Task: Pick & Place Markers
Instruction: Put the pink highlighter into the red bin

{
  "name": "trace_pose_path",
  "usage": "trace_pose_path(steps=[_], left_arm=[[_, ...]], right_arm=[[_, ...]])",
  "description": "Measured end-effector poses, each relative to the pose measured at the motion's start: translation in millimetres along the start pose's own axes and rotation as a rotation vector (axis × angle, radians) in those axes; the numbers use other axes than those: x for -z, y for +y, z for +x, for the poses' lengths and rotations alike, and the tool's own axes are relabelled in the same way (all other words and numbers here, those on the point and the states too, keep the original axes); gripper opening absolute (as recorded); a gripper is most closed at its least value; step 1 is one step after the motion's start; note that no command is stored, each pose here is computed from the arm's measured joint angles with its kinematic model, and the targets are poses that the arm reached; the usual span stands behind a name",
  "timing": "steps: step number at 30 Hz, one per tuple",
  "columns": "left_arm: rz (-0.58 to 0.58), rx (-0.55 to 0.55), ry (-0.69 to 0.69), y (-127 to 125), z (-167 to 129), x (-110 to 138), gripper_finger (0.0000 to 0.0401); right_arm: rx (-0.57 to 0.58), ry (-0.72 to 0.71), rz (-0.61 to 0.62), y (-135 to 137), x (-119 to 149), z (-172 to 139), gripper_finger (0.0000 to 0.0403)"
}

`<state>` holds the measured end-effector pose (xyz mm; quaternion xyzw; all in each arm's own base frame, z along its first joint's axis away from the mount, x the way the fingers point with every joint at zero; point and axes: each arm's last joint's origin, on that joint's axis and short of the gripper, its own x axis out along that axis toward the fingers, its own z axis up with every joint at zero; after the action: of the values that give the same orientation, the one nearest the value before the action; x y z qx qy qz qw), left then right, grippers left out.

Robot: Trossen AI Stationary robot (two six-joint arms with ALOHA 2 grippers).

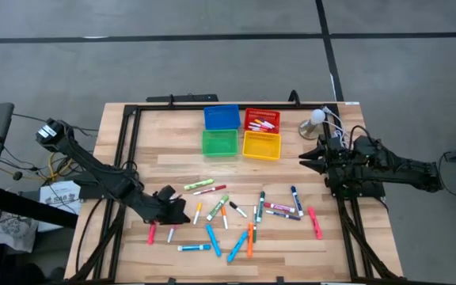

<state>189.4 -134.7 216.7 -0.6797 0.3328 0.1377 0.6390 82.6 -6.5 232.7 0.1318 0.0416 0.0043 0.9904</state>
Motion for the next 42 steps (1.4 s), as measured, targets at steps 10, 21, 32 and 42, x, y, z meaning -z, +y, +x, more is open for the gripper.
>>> trace_pose_path(steps=[10,21,32,42], left_arm=[[0.049,-0.332,0.02,-12,23,15,0.0177],[0.043,-0.551,0.029,13,55,19,0.0177],[0.034,-0.643,-0.018,22,53,15,0.0177],[0.027,-0.701,-0.048,31,63,14,0.0177]], right_arm=[[0.002,0.008,0.001,0,1,0,0.0098],[0.002,0.009,0.001,0,1,0,0.0098],[0.001,0.009,0.001,0,1,0,0.0098],[0.001,0.009,0.001,0,1,0,0.0098]])
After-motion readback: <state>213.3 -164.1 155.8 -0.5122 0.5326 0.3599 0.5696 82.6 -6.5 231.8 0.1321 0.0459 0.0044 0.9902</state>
